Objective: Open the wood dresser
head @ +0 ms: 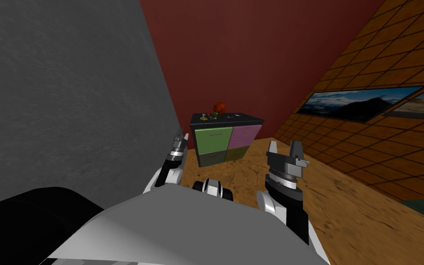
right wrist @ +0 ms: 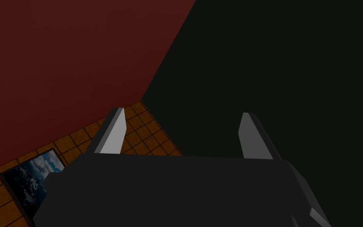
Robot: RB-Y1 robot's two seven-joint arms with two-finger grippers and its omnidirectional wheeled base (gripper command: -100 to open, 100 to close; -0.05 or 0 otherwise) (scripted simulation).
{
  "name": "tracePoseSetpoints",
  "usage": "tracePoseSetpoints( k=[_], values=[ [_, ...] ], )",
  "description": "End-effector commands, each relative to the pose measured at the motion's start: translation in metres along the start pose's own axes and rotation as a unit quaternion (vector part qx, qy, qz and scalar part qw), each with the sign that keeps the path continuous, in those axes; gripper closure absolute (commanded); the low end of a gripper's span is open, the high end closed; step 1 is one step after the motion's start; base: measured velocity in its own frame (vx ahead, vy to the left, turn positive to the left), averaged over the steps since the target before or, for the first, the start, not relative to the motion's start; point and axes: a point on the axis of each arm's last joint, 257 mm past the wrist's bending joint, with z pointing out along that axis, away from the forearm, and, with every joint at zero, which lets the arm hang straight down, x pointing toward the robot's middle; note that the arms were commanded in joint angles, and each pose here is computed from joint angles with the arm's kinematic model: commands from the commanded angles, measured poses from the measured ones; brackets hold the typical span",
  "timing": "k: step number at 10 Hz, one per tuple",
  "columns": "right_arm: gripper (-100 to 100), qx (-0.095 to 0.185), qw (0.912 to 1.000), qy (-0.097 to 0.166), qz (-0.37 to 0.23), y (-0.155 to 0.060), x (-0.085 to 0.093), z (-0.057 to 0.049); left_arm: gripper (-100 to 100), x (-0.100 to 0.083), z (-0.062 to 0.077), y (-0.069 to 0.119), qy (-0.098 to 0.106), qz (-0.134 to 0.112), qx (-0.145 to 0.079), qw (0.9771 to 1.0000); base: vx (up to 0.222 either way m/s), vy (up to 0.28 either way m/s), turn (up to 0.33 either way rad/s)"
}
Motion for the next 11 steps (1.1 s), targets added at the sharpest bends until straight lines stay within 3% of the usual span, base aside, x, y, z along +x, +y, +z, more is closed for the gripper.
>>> tracePoseSetpoints(
  k=[1,5,8,11],
  values=[
    [0,0.000,1.0000,0.000,0.000,0.000,0.000,0.000,-100,0.001,-0.002,0.014,0.024,0.016,-0.015,0.9995,0.055,-0.058,0.027],
    [0,0.000,1.0000,0.000,0.000,0.000,0.000,0.000,-100,-0.008,-0.009,0.055,0.037,0.034,-0.061,0.9968,0.085,-0.099,0.061],
    [0,0.000,1.0000,0.000,0.000,0.000,0.000,0.000,-100,-0.017,-0.015,0.080,0.032,0.039,-0.091,0.9945,0.091,-0.131,0.056],
    [0,0.000,1.0000,0.000,0.000,0.000,0.000,0.000,-100,-0.030,-0.024,0.111,0.021,0.043,-0.128,0.9906,0.112,-0.122,0.072]
  ],
)
